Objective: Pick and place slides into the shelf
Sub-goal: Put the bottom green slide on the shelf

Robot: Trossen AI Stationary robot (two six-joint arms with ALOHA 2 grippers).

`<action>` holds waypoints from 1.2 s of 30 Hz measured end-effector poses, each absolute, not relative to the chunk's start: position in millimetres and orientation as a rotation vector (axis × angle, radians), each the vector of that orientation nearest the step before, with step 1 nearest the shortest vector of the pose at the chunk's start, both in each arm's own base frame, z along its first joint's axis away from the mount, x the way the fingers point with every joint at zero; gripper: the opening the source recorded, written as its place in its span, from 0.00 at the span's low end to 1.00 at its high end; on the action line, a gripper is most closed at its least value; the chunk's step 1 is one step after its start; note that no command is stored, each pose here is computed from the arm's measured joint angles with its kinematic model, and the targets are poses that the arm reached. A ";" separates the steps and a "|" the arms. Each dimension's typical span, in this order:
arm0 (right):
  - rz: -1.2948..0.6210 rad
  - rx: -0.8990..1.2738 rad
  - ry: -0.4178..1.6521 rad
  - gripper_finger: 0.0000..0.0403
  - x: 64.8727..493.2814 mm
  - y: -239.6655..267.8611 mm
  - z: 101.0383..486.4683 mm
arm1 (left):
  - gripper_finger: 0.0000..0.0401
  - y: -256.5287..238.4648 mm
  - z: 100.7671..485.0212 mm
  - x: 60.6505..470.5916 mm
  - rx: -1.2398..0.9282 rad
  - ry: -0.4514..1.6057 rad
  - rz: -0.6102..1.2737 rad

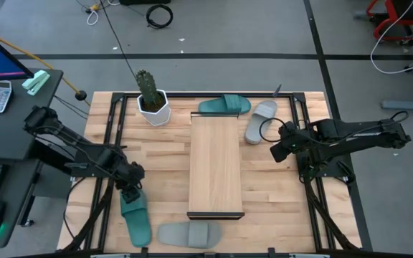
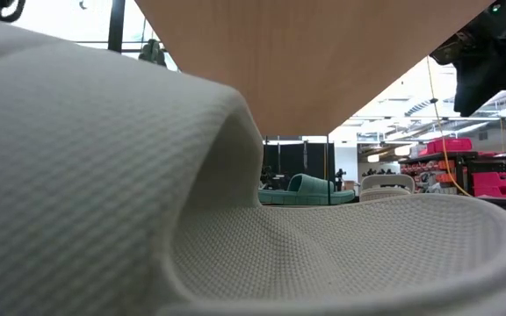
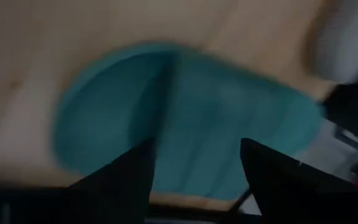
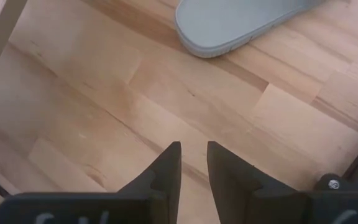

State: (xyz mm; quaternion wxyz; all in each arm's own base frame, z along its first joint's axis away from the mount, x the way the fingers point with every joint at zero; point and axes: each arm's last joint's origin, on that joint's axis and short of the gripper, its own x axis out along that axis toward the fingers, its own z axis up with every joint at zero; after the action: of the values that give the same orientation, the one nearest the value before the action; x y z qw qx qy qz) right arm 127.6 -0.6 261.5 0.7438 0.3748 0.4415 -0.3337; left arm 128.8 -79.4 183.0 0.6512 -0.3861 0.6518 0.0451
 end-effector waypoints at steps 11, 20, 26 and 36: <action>-0.731 0.822 0.969 0.21 127.8 -0.6 261.4 | 0.68 -70.5 182.8 137.3 -0.839 1.418 0.069; -0.734 0.820 0.969 0.21 128.2 -0.6 261.2 | 0.69 -70.6 172.3 146.0 -0.798 1.482 0.034; -0.739 0.816 0.977 0.21 133.1 -0.5 259.0 | 0.69 -74.6 161.8 151.6 -0.775 1.554 0.006; -0.730 0.817 0.995 0.21 140.3 0.2 256.0 | 0.68 -87.9 157.5 168.5 -0.857 1.544 -0.226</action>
State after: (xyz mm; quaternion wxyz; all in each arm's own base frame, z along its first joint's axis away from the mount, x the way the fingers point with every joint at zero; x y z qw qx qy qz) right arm 140.3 0.2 256.0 0.7383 0.3723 0.4534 -0.3327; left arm 168.5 -87.9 157.5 0.6293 -0.3743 0.6738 -0.0987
